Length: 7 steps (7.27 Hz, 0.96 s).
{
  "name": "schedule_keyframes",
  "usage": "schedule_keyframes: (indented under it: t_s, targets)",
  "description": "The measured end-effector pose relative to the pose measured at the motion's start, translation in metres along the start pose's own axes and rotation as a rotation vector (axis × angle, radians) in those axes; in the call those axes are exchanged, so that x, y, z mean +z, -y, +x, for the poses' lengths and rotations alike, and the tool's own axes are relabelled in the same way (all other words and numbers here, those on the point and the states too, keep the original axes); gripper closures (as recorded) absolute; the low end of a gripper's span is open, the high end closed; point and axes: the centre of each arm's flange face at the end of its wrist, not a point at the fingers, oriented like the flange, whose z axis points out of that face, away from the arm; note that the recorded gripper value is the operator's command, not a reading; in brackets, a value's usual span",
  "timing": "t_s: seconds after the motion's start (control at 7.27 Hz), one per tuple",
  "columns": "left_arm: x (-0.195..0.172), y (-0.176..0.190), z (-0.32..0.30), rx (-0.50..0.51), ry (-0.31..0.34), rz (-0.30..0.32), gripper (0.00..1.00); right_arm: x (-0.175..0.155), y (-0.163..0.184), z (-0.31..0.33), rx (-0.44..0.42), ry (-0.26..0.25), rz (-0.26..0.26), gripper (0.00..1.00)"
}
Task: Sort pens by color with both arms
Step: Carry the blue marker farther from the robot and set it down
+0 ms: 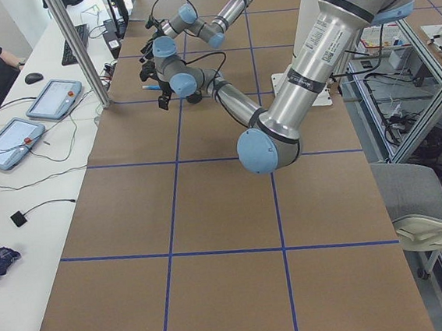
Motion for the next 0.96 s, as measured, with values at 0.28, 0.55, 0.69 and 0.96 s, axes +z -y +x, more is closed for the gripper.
schedule_keyframes:
  t_s: [0.28, 0.55, 0.69, 0.96]
  targets:
    - [-0.003, 0.008, 0.049, -0.108, -0.013, -0.028, 0.01, -0.009, 0.075, 0.053, 0.001, -0.004, -0.134, 0.0]
    - [-0.001, 0.013, 0.12, -0.159, 0.014, -0.115, 0.01, -0.015, 0.111, 0.118, 0.048, -0.016, -0.309, 0.0]
    - [0.0, 0.012, 0.146, -0.171, 0.032, -0.156, 0.01, -0.015, 0.113, 0.151, 0.051, -0.027, -0.366, 0.0]
    - [0.017, 0.022, 0.192, -0.198, 0.081, -0.24, 0.01, -0.016, 0.113, 0.203, 0.0, -0.031, -0.425, 0.0]
